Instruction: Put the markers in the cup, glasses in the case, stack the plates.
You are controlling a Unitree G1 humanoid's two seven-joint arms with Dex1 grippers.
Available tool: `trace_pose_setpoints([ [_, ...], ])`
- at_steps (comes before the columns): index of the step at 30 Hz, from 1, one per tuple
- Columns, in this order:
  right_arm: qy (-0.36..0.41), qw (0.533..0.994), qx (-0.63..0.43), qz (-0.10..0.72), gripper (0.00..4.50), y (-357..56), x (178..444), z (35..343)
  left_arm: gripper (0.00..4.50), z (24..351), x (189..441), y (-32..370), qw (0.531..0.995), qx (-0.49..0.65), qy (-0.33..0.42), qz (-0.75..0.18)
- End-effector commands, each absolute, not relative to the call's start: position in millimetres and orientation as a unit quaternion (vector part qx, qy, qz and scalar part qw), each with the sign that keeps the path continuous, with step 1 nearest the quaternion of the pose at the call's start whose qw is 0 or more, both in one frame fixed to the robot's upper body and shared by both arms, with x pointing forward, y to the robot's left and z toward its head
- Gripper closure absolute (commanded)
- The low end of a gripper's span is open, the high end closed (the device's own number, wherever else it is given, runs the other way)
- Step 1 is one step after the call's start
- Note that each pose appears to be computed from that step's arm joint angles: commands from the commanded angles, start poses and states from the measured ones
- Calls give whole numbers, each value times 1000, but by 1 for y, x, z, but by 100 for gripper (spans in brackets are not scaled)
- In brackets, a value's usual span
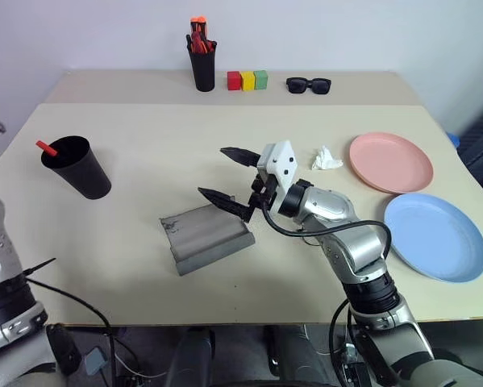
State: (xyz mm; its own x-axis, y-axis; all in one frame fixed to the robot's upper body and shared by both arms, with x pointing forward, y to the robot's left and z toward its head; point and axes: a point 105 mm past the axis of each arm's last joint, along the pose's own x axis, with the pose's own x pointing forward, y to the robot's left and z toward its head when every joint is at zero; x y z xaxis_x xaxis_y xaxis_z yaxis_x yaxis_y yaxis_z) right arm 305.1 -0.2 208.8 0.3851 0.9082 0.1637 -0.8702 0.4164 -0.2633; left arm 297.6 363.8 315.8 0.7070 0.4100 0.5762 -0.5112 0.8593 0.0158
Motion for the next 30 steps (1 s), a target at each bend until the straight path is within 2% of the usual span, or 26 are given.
trace_pose_setpoints([
  [1, -174, 818, -71, 543, 0, 8, 300, 221, 447, 320, 314, 344, 920, 120, -303, 216],
  [5, -176, 816, -71, 546, 0, 11, 299, 219, 447, 303, 336, 333, 929, 143, -284, 192],
  [10, -176, 822, -71, 537, 0, 8, 299, 218, 447, 279, 337, 345, 930, 132, -265, 218],
  [19, -175, 821, -70, 540, 0, 8, 297, 217, 447, 245, 340, 343, 942, 123, -230, 211],
  [23, -175, 818, -71, 543, 0, 9, 297, 217, 261, 239, 340, 343, 943, 120, -224, 216],
  [24, -175, 818, -72, 544, 0, 8, 297, 217, 195, 239, 340, 342, 943, 118, -225, 216],
  [25, -175, 818, -72, 544, 0, 8, 297, 217, 155, 239, 340, 342, 943, 114, -227, 217],
  [30, -174, 819, -85, 540, 0, 2, 298, 218, 155, 259, 332, 337, 937, 76, -269, 210],
])
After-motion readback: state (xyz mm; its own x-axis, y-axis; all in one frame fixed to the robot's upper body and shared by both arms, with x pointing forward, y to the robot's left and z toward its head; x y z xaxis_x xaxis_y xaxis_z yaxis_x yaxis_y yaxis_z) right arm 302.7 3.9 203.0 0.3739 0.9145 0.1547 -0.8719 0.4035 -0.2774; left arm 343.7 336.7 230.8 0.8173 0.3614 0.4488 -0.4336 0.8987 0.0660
